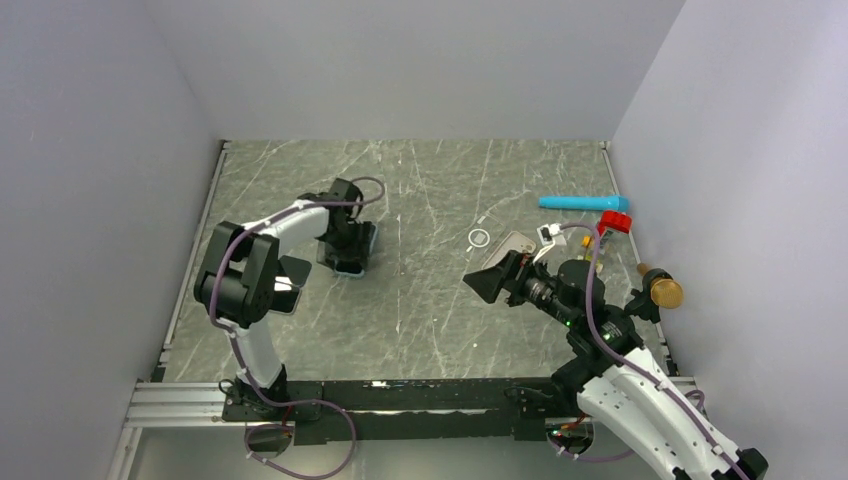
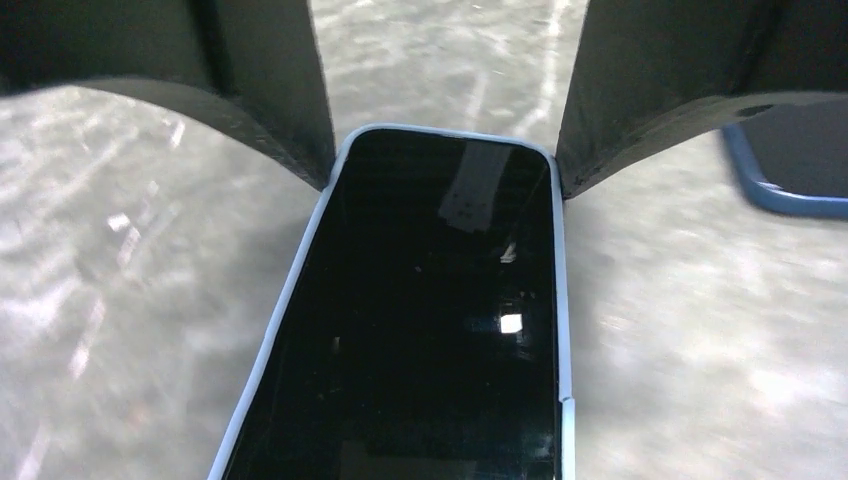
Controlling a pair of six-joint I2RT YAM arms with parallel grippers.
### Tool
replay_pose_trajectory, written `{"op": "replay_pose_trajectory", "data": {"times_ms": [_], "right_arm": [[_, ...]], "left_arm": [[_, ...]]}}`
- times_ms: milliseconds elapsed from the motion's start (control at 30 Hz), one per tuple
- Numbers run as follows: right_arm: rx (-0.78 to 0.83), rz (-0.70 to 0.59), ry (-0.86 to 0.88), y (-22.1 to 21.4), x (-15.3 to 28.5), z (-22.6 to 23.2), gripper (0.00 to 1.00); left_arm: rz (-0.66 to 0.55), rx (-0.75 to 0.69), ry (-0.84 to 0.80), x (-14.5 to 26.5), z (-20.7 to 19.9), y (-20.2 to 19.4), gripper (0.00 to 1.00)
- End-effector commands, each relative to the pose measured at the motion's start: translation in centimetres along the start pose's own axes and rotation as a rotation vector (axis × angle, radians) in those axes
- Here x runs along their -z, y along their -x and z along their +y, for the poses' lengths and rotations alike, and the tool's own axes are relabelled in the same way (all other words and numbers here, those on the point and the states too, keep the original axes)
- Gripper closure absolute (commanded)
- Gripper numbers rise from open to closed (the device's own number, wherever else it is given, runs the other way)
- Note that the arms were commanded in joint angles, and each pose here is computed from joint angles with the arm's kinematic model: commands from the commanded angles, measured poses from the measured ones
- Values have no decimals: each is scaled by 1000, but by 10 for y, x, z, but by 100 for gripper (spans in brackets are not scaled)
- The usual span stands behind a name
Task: Take the phone out of the phone case
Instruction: Move the phone to the center of the board.
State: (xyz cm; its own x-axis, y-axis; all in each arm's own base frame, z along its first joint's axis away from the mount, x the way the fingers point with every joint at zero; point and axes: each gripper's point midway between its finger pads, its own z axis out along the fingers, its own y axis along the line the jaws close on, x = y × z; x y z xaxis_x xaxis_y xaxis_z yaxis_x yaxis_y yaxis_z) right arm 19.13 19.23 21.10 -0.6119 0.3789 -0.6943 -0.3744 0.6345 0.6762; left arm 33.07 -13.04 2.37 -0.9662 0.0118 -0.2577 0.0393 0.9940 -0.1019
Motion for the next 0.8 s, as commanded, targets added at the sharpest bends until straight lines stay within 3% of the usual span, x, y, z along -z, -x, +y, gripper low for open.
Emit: {"op": "replay_pose_trajectory", "data": {"times_ms": [0,100,167,500,767], "right_arm": [[6,-52,26,12,8,11,0],[9,-54,25,12,10,11,0],[8,-53,20,11,12,10,0],[9,-75,-36,16,18,3,0],[23,17,-342,8,10,-43,0]], "left_arm": [[-6,30,-45,10,-30,-13,12],[26,2,-24,1,-34,0,2],[42,-7,9,-6,-31,6,1],[89,-115,93,-23,-30,24,4],[108,-213,86,-36,-45,11,9]]}}
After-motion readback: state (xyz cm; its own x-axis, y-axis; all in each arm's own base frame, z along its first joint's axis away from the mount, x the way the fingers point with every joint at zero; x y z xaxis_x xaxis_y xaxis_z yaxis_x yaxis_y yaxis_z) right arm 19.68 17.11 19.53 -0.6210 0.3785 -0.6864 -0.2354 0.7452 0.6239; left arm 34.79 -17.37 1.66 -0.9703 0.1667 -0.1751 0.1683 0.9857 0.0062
